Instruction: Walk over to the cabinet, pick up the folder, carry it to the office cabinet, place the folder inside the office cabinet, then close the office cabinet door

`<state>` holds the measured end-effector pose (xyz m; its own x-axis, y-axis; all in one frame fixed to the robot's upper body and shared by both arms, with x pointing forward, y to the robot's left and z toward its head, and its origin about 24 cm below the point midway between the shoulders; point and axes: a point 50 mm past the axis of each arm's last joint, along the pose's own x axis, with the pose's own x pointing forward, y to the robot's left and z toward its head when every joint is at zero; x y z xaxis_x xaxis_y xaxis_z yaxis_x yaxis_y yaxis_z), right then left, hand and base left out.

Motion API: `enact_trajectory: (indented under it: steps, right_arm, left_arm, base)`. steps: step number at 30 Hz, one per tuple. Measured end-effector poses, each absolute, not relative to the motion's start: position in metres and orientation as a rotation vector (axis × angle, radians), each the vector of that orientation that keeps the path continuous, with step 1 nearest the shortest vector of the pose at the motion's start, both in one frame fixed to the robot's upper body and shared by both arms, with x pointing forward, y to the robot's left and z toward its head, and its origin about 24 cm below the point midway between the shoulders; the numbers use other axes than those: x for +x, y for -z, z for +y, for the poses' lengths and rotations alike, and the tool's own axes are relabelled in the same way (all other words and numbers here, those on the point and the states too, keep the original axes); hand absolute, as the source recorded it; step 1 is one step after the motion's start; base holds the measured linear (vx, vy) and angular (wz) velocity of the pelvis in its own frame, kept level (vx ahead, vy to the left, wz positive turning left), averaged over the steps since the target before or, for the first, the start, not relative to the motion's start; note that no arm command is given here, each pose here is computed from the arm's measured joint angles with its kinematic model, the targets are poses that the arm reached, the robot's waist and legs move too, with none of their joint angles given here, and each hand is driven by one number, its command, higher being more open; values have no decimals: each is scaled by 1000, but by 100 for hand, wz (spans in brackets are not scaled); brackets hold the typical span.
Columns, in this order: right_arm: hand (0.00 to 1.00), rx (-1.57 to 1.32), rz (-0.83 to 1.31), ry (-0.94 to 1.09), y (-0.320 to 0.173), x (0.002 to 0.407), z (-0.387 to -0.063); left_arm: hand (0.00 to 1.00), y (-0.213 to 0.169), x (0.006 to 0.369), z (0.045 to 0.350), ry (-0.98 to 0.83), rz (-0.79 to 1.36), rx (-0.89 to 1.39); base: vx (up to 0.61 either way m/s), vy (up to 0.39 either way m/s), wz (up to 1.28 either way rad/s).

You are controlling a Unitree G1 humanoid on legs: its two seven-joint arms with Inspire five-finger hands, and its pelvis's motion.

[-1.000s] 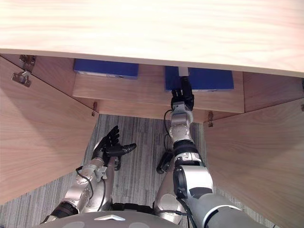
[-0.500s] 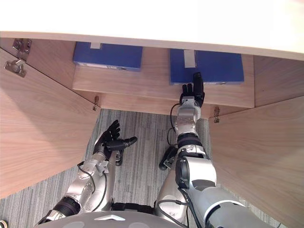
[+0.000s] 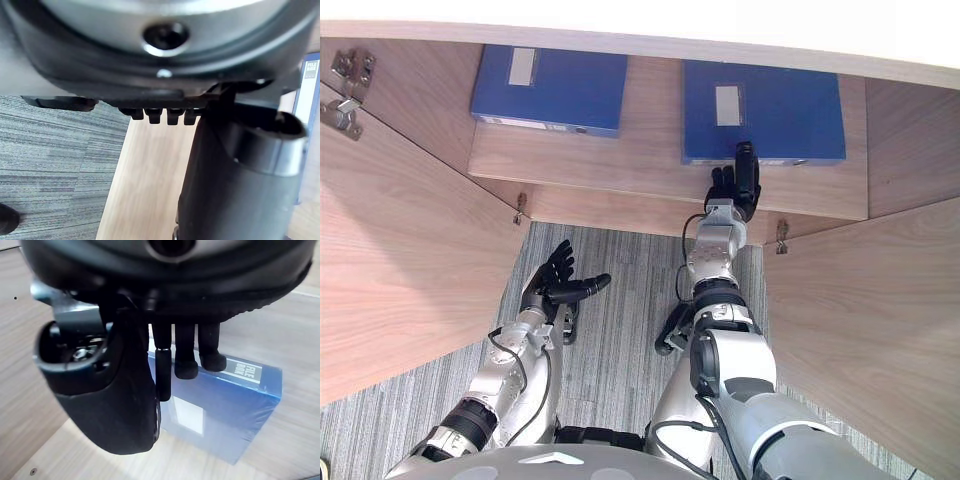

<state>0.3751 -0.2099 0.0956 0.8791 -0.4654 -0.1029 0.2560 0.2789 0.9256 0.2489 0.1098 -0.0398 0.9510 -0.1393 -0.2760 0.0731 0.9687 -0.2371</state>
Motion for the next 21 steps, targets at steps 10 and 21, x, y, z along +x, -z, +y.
enact_trajectory:
  steps: [10,21]
  right_arm:
    - [0,1235,-200,541,-98,377,-216]
    - [0,1214,-51,418,-57,346,-169]
  left_arm:
    - [100,43,247,109,110,326,-237]
    - [100,56,233,111,103,391,-177]
  base:
    - [11,13,3]
    - [40,11,-6]
